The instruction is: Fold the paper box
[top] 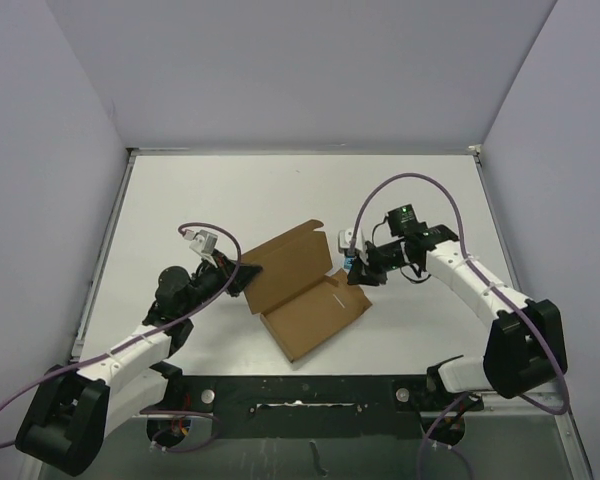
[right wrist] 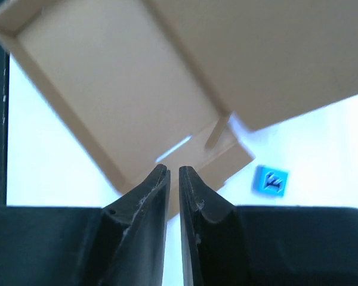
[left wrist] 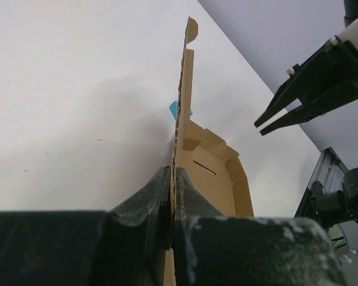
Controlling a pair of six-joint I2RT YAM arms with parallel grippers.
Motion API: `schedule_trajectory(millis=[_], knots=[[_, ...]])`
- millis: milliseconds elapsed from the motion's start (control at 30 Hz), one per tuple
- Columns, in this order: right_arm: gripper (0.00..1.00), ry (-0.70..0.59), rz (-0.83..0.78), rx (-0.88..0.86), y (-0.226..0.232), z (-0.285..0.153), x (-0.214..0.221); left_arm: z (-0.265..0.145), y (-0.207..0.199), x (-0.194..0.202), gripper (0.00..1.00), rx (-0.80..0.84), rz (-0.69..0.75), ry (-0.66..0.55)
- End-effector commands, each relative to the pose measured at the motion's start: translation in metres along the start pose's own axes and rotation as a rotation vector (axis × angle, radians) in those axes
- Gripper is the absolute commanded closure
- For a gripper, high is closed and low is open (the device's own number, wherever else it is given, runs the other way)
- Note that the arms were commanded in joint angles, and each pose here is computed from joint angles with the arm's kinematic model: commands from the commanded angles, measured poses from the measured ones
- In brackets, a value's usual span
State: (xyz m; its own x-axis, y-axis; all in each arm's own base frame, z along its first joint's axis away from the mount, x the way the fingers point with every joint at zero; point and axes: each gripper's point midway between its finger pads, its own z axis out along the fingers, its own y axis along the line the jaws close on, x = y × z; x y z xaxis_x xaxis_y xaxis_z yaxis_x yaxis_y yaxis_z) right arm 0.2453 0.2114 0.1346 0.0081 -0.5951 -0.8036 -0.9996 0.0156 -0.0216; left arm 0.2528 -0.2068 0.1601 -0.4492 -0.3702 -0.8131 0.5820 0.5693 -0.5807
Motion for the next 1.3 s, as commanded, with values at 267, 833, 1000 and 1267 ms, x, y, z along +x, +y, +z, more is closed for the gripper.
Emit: schedule_trajectory(millis=[267, 833, 1000, 1267], knots=[[0.99, 0.300, -0.005, -0.126, 0.051, -0.014, 0.103, 0.001, -0.019, -0.020, 1.00, 0.079, 0.110, -0.043], [1.00, 0.420, -0.038, -0.045, 0.028, 0.017, 0.114, 0.001, -0.024, -0.017, 1.00, 0.107, 0.096, -0.034], [1.00, 0.384, -0.074, -0.074, 0.037, 0.033, 0.096, 0.003, -0.025, -0.017, 1.00, 0.115, 0.087, -0.036], [1.00, 0.345, -0.147, -0.187, 0.064, 0.052, 0.081, 0.003, -0.023, -0.015, 1.00, 0.099, 0.079, -0.040]])
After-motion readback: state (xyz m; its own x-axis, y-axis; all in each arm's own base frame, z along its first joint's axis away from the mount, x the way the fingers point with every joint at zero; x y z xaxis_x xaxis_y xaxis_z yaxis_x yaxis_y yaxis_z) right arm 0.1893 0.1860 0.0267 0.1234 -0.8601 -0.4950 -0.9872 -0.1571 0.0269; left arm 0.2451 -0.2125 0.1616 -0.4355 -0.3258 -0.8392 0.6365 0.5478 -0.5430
